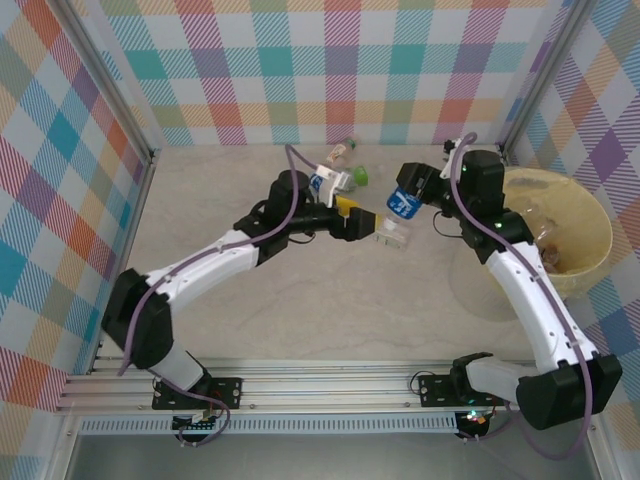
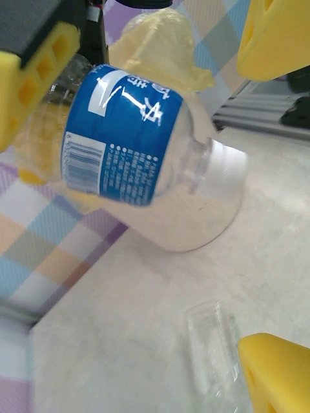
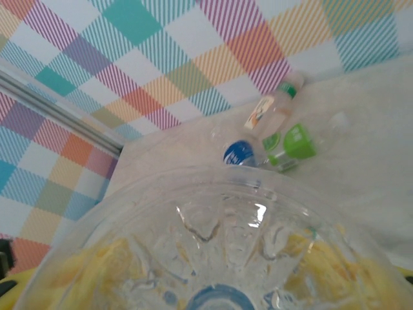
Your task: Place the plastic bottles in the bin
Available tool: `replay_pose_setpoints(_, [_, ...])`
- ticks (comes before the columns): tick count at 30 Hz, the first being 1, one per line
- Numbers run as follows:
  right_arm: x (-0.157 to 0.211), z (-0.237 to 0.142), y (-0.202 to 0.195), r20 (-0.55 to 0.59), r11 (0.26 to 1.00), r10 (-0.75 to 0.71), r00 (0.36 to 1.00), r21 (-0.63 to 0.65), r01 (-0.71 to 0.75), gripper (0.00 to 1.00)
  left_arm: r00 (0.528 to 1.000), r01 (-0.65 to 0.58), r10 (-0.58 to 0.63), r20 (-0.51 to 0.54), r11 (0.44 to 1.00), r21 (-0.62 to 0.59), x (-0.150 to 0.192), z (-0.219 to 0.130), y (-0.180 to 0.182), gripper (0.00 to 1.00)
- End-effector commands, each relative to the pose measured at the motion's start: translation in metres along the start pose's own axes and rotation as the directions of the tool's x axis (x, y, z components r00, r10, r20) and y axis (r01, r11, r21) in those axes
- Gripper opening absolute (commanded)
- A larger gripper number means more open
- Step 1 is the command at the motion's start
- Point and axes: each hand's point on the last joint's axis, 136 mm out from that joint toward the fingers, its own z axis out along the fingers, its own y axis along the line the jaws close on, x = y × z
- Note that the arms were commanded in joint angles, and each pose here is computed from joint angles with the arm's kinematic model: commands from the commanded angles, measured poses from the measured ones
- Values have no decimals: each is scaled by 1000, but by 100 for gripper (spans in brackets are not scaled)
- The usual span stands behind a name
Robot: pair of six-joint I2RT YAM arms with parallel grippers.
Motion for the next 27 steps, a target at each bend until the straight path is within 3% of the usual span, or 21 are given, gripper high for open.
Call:
replay_pose_setpoints(1, [-37,-38,6,117,983,-172,978,89,162,46,976,-67,93,199,989,-134,-39,-33,2,100])
replay_pose_setpoints(5, [-60,-70,5,168,945,-291,942,203,256,45,964,-22,92,248,963,-270,-38,-48,26,100])
replay_pose_setpoints(11, [-97,-128,-23,199,795,-477,856,513,324,46,973,8,62,223,954,-299,-29,-43,37,100])
replay_pose_setpoints(15, [-110,-153,-63,143,680,-490,860,679,275,45,973,32,39,228,952,-303,-29,-37,42,100])
replay_pose_setpoints(20, [-113,-184,-97,121,630,-418,900,752,191,45,978,37,27,207,953,-301,-29,-30,44,100])
replay_pose_setpoints(24, [-107,-213,-134,-32,419,-360,932,887,192,44,980,51,14,201,948,-315,-29,-26,49,100])
replay_pose_setpoints(27, [-101,-226,-151,-96,315,-324,941,927,203,45,983,58,-1,182,948,-312,-28,-20,50,100])
